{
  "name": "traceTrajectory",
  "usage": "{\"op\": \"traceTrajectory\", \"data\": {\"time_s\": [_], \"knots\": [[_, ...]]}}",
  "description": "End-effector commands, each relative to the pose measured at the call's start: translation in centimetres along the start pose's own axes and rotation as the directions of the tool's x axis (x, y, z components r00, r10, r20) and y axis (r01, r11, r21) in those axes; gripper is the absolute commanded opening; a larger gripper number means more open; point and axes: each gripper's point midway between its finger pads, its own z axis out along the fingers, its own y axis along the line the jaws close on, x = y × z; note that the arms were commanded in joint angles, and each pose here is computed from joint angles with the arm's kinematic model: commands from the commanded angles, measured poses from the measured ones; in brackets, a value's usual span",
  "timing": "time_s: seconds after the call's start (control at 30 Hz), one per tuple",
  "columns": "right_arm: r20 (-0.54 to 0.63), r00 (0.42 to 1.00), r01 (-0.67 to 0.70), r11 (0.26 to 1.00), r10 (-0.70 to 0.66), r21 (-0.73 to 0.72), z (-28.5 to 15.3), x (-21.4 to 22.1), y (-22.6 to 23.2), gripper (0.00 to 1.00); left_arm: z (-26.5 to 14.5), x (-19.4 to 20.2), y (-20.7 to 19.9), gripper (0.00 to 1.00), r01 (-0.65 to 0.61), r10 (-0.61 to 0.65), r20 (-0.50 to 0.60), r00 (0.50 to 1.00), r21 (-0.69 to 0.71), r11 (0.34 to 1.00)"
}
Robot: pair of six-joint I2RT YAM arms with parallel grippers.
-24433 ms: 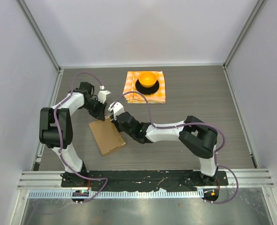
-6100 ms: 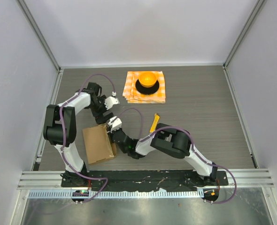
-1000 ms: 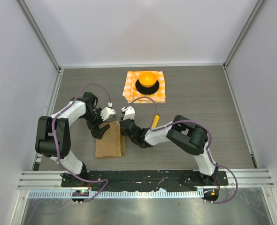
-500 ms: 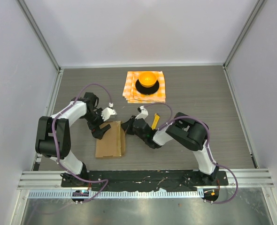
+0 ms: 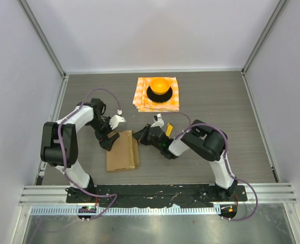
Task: Unpack the express box
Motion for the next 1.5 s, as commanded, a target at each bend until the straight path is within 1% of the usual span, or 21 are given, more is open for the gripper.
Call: {"op": "traceTrajectory", "data": {"time_s": [0.0, 0.07, 0.13, 0.17, 0.23, 0.27, 0.33, 0.37, 0.5, 0.67, 0.73, 0.8, 0.93, 0.97, 1.03, 1.1, 1.23, 1.27, 1.3, 1.37, 1.47], "knots": [[0.063, 0.985, 0.153, 0.98, -0.162, 0.129, -0.7, -4.4, -1.6, 0.01, -2.6, -1.1, -3.8, 1.0, 0.029, -0.038, 0.035, 0.999, 0.237, 0.971], [0.107, 0.963, 0.239, 0.967, -0.248, 0.088, -1.1, -7.1, 2.7, 0.01, -4.4, -3.6, -3.9, 1.0, 0.046, -0.077, 0.108, 0.991, 0.26, 0.965], [0.095, 0.942, 0.312, 0.944, -0.322, 0.107, -1.5, -8.3, 4.3, 0.01, -6.5, -5.3, -3.9, 1.0, 0.036, -0.078, 0.153, 0.985, 0.256, 0.966], [0.136, 0.914, 0.376, 0.924, -0.382, 0.07, -1.9, -10.3, 7.8, 0.01, -7.1, -6.1, -3.9, 1.0, 0.032, -0.08, 0.181, 0.98, 0.253, 0.967], [0.105, 0.875, 0.465, 0.88, -0.473, 0.093, -2.3, -11.1, 9.1, 0.01, -7.8, -6.5, -4.3, 1.0, 0.029, -0.08, 0.198, 0.977, 0.25, 0.968], [0.138, 0.833, 0.53, 0.844, -0.536, 0.079, -2.6, -12.9, 11.9, 0.01, -8.1, -6.6, -4.2, 1.0, 0.038, -0.089, 0.204, 0.975, 0.241, 0.97], [0.1, 0.778, 0.61, 0.784, -0.62, 0.112, -3.1, -13.5, 12.5, 0.01, -8.5, -7.0, -4.0, 1.0, 0.037, -0.086, 0.223, 0.971, 0.215, 0.976], [0.123, 0.726, 0.668, 0.736, -0.677, 0.112, -3.4, -14.8, 14.5, 0.01, -8.8, -7.4, -3.9, 1.0, 0.037, -0.086, 0.237, 0.968, 0.206, 0.978], [0.052, 0.64, 0.757, 0.641, -0.767, 0.127, -4.0, -15.8, 16.4, 0.01, -9.8, -9.4, -3.8, 1.0, 0.077, -0.14, 0.319, 0.937, 0.204, 0.976], [0.016, 0.601, 0.789, 0.597, -0.799, 0.147, -4.5, -15.7, 17.6, 0.01, -11.3, -11.5, -5.2, 1.0, 0.069, -0.187, 0.404, 0.895, 0.289, 0.955], [0.003, 0.58, 0.801, 0.57, -0.815, 0.183, -4.7, -15.6, 17.4, 0.01, -12.3, -12.2, -5.5, 1.0, 0.076, -0.229, 0.454, 0.861, 0.33, 0.941], [-0.048, 0.522, 0.841, 0.504, -0.852, 0.198, -4.7, -13.9, 16.6, 0.01, -13.1, -12.6, -5.3, 1.0, 0.119, -0.306, 0.481, 0.821, 0.38, 0.917], [-0.121, 0.423, 0.886, 0.382, -0.898, 0.262, -4.4, -11.5, 14.8, 0.01, -16.0, -13.4, -2.8, 1.0, 0.182, -0.497, 0.56, 0.663, 0.523, 0.832], [-0.134, 0.405, 0.896, 0.364, -0.904, 0.256, -4.3, -10.5, 14.7, 0.01, -15.8, -13.3, -2.9, 1.0, 0.2, -0.545, 0.525, 0.654, 0.575, 0.793], [-0.147, 0.405, 0.896, 0.36, -0.902, 0.261, -3.8, -9.8, 14.2, 0.01, -16.0, -13.5, -3.2, 1.0, 0.15, -0.522, 0.545, 0.656, 0.584, 0.798], [-0.147, 0.421, 0.89, 0.378, -0.895, 0.254, -3.4, -9.2, 14.1, 0.01, -15.4, -13.4, -3.2, 1.0, 0.156, -0.539, 0.531, 0.654, 0.603, 0.782], [-0.139, 0.477, 0.864, 0.434, -0.868, 0.255, -2.6, -8.7, 14.1, 0.01, -11.9, -12.3, -3.0, 1.0, 0.207, -0.507, 0.488, 0.711, 0.544, 0.813], [-0.139, 0.502, 0.851, 0.46, -0.853, 0.251, -2.3, -8.3, 14.0, 0.01, -11.2, -12.6, -1.6, 1.0, 0.23, -0.488, 0.514, 0.705, 0.484, 0.844], [-0.144, 0.518, 0.845, 0.477, -0.844, 0.242, -2.1, -7.9, 13.9, 0.01, -9.9, -11.6, -0.5, 1.0, 0.275, -0.457, 0.499, 0.736, 0.396, 0.876], [-0.152, 0.536, 0.836, 0.495, -0.831, 0.238, -1.6, -7.5, 13.7, 0.01, -8.6, -11.1, -0.1, 1.0, 0.274, -0.389, 0.52, 0.761, 0.287, 0.918], [-0.159, 0.568, 0.818, 0.532, -0.808, 0.219, -1.3, -6.7, 13.6, 0.01, -7.2, -10.5, -0.1, 1.0, 0.3, -0.375, 0.491, 0.786, 0.227, 0.927]]}}
